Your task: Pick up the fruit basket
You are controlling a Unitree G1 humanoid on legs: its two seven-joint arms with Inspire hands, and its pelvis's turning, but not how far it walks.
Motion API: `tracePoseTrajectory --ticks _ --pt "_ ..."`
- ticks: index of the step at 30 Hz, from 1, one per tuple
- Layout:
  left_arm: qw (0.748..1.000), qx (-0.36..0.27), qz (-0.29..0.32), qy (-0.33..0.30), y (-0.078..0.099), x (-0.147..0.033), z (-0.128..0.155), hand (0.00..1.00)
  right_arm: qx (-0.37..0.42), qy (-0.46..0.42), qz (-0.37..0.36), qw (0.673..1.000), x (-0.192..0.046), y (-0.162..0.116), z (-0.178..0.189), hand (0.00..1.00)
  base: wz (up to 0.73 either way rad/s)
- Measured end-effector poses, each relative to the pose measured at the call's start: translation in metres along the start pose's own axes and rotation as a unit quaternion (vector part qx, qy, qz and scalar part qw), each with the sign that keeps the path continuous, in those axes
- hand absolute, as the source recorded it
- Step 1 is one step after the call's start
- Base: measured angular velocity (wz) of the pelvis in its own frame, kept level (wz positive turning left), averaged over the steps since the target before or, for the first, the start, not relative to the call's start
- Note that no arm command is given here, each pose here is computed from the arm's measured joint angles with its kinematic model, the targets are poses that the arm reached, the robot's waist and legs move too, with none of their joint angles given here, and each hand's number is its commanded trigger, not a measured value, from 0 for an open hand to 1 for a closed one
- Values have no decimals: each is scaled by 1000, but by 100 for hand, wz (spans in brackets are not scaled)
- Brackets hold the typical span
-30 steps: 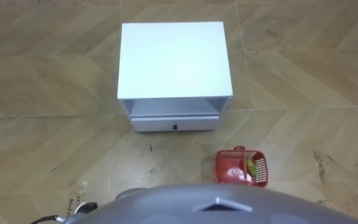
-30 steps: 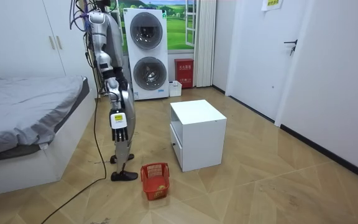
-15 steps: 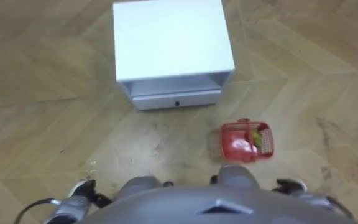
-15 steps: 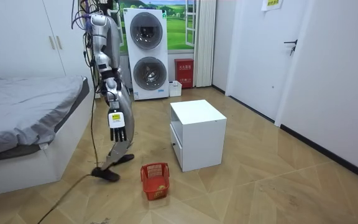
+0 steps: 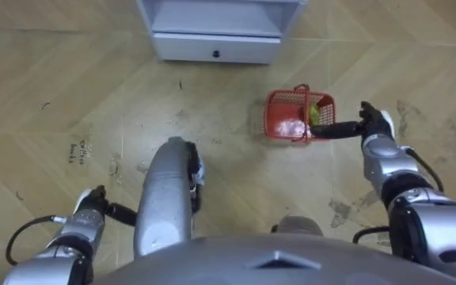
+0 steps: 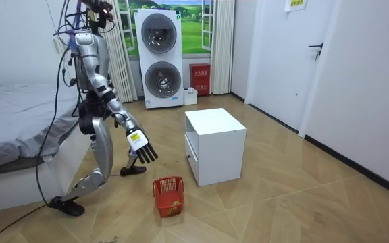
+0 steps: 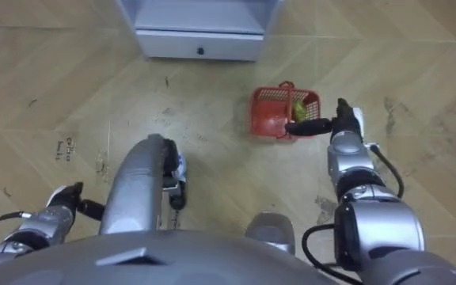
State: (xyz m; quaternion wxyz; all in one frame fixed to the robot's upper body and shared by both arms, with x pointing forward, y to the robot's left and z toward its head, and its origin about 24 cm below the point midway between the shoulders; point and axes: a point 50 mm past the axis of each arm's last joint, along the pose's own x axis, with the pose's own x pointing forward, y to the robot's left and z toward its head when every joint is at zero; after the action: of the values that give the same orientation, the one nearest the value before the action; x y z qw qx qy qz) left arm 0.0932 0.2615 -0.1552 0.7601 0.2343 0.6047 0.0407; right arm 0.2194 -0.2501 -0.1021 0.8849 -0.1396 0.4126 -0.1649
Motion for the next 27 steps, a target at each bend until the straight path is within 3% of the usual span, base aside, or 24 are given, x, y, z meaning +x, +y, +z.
tracePoseTrajectory --ticks 4,11,27 --pt "1000 20 15 -8 -2 0 1 0 17 -48 -54 997 2 -23 24 0 36" --pt "999 5 34 -10 -5 -1 -8 0 62 -102 -78 990 2 -39 52 0 44" --pt "999 34 5 10 -23 -8 -45 0 58 -114 -69 989 0 -37 54 0 11"
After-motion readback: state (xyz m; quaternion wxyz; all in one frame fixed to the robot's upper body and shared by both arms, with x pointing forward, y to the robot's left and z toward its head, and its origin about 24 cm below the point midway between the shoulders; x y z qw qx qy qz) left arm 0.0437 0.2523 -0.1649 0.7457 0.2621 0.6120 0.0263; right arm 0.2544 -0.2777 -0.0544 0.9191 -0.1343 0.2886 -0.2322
